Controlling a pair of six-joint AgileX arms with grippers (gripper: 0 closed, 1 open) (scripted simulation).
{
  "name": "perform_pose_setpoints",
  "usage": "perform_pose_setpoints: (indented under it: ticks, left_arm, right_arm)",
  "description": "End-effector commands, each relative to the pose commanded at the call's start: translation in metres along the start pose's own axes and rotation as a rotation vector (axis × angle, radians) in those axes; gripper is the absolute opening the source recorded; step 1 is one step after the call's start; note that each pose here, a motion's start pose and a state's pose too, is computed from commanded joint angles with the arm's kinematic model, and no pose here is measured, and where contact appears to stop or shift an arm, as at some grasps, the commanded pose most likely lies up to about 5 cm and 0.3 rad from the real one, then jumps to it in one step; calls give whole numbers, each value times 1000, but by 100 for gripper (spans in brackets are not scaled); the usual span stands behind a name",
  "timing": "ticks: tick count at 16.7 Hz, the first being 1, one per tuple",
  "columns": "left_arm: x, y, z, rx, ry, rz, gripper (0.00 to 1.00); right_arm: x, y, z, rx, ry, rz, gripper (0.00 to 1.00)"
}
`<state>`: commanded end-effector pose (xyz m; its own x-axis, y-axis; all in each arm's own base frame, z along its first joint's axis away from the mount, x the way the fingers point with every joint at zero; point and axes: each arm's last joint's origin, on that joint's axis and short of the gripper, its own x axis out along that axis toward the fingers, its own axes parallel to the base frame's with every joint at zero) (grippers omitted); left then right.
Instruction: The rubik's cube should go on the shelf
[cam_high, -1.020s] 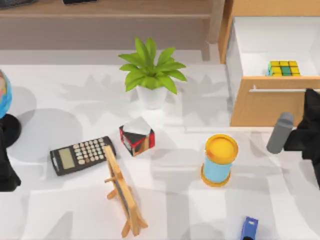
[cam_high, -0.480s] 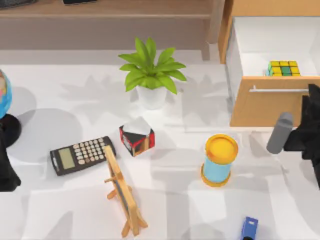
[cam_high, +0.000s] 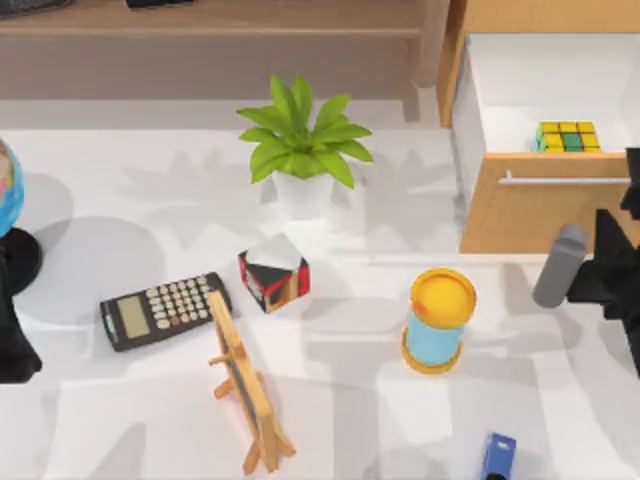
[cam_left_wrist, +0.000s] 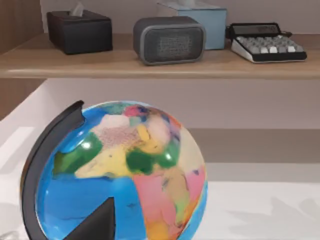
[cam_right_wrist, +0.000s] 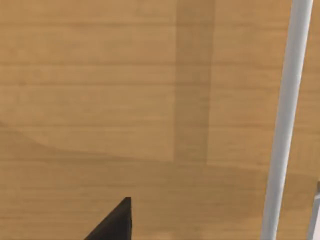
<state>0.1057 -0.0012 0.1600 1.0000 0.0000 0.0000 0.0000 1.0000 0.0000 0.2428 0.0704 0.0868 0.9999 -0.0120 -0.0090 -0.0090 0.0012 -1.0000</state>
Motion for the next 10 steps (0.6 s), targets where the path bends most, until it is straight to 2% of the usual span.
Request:
perform_pose_setpoints:
  ticks: [6, 10]
  left_arm:
    - [0, 0, 0, 0, 0, 0, 100]
    - [0, 0, 0, 0, 0, 0, 100]
  right_arm:
    - [0, 0, 0, 1, 0, -2, 100]
    - [-16, 0, 0, 1, 2, -1, 100]
